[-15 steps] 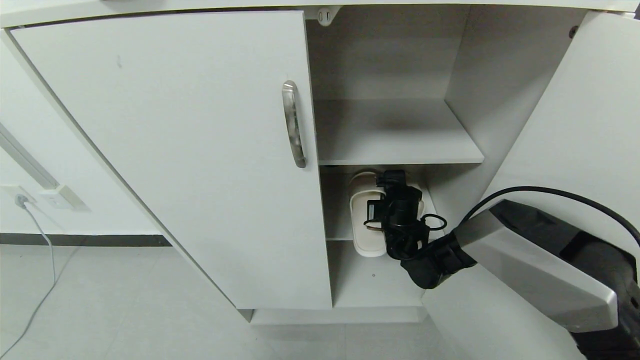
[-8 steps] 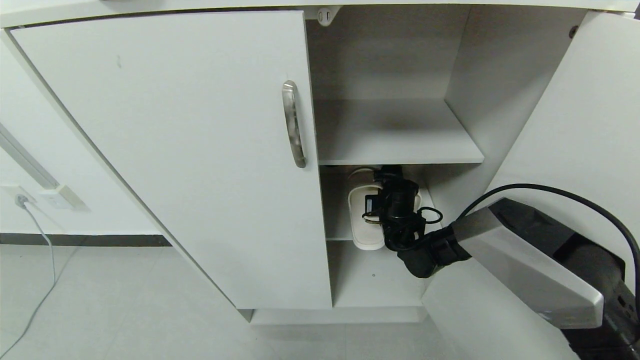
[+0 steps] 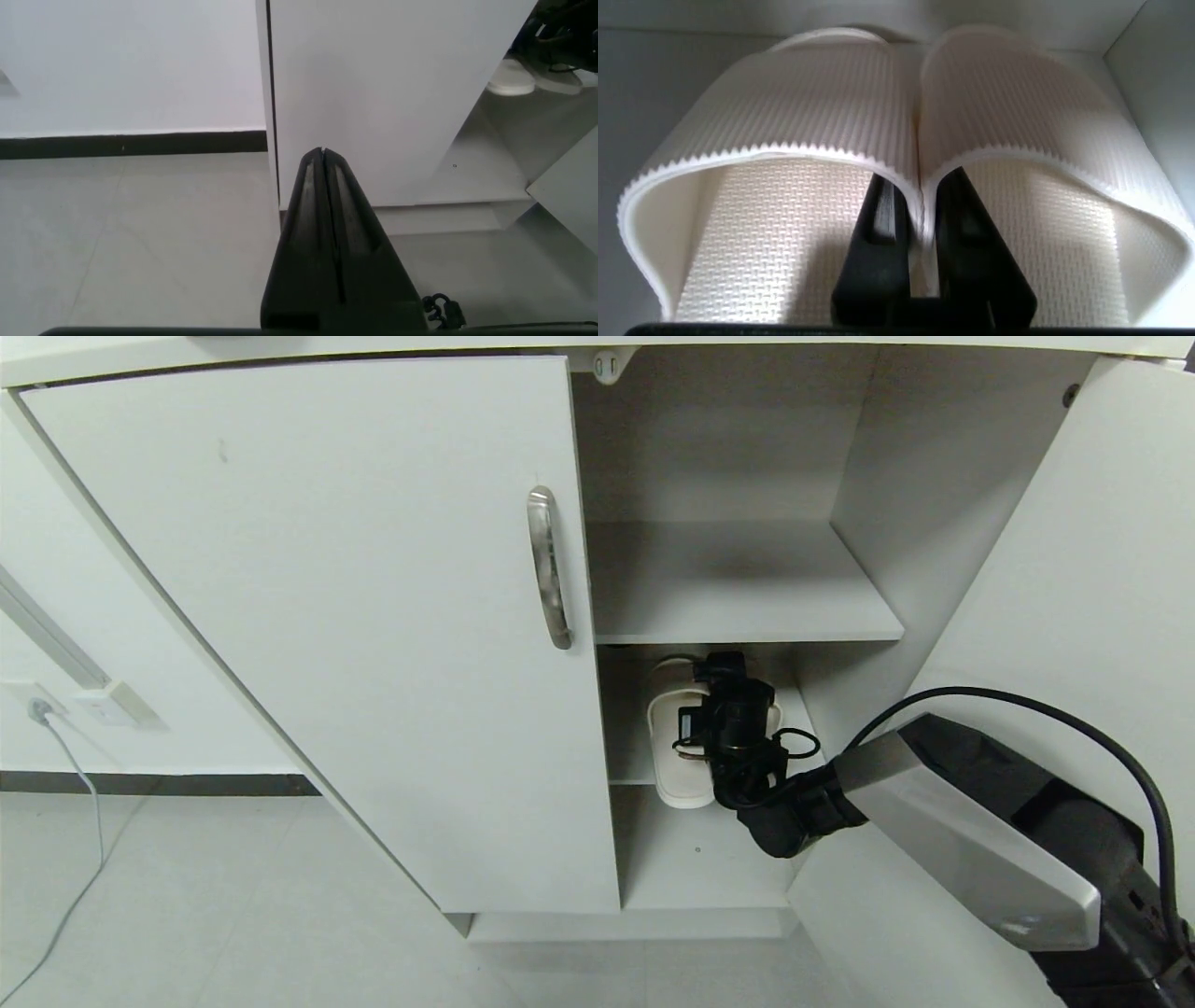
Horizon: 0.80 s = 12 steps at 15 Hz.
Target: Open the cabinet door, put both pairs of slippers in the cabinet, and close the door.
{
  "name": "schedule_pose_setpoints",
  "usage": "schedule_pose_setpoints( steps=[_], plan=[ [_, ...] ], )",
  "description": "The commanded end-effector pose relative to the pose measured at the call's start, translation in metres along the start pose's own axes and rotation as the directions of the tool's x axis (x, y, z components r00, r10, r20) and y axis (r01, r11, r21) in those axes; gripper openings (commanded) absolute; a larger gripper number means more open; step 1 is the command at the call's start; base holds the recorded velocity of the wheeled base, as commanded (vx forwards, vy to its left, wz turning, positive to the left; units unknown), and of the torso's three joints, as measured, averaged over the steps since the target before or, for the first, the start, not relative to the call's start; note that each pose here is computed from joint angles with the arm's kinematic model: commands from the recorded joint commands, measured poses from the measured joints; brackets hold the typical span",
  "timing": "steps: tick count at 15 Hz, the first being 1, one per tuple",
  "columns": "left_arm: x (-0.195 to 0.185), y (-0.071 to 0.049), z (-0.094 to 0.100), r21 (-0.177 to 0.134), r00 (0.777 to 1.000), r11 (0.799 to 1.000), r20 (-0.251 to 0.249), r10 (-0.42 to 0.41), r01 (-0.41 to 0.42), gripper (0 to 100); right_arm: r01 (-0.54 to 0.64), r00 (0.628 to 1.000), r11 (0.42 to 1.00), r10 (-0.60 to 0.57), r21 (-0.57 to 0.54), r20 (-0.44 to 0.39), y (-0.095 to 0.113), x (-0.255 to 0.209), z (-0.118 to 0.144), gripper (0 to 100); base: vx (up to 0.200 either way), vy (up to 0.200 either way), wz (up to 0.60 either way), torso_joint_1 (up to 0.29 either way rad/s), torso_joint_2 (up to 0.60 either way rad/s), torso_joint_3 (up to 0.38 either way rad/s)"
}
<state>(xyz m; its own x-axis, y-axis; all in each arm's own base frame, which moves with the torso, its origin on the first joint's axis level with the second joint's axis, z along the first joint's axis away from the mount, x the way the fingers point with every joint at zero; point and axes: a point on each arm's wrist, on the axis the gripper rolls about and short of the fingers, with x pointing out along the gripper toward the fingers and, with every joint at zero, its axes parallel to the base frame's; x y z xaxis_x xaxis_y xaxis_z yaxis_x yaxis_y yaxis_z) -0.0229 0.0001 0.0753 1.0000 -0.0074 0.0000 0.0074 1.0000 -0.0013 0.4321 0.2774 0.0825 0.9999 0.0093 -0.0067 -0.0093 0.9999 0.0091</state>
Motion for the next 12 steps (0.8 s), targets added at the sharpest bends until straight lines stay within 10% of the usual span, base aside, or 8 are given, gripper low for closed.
schedule_pose_setpoints(
  steps=[1,2,12],
  plan=[
    [0.000,0.000,0.000,0.000,1.000,1.000,-0.002,0.000,0.000,0,0.000,1.000,1.000,0.000,0.000,0.000,0.000,0.000,0.000,0,0.000,0.000,0.00,0.000,0.00,0.000],
    [0.000,0.000,0.000,0.000,1.000,1.000,-0.002,0.000,0.000,0,0.000,1.000,1.000,0.000,0.000,0.000,0.000,0.000,0.000,100,0.000,0.000,0.00,0.000,0.00,0.000],
    [0.000,0.001,0.000,-0.002,1.000,1.000,-0.002,0.026,-0.026,0,-0.037,0.999,0.999,0.037,0.000,0.000,-0.002,-0.044,0.014,100,0.000,0.000,0.00,0.000,0.00,0.000]
  ],
)
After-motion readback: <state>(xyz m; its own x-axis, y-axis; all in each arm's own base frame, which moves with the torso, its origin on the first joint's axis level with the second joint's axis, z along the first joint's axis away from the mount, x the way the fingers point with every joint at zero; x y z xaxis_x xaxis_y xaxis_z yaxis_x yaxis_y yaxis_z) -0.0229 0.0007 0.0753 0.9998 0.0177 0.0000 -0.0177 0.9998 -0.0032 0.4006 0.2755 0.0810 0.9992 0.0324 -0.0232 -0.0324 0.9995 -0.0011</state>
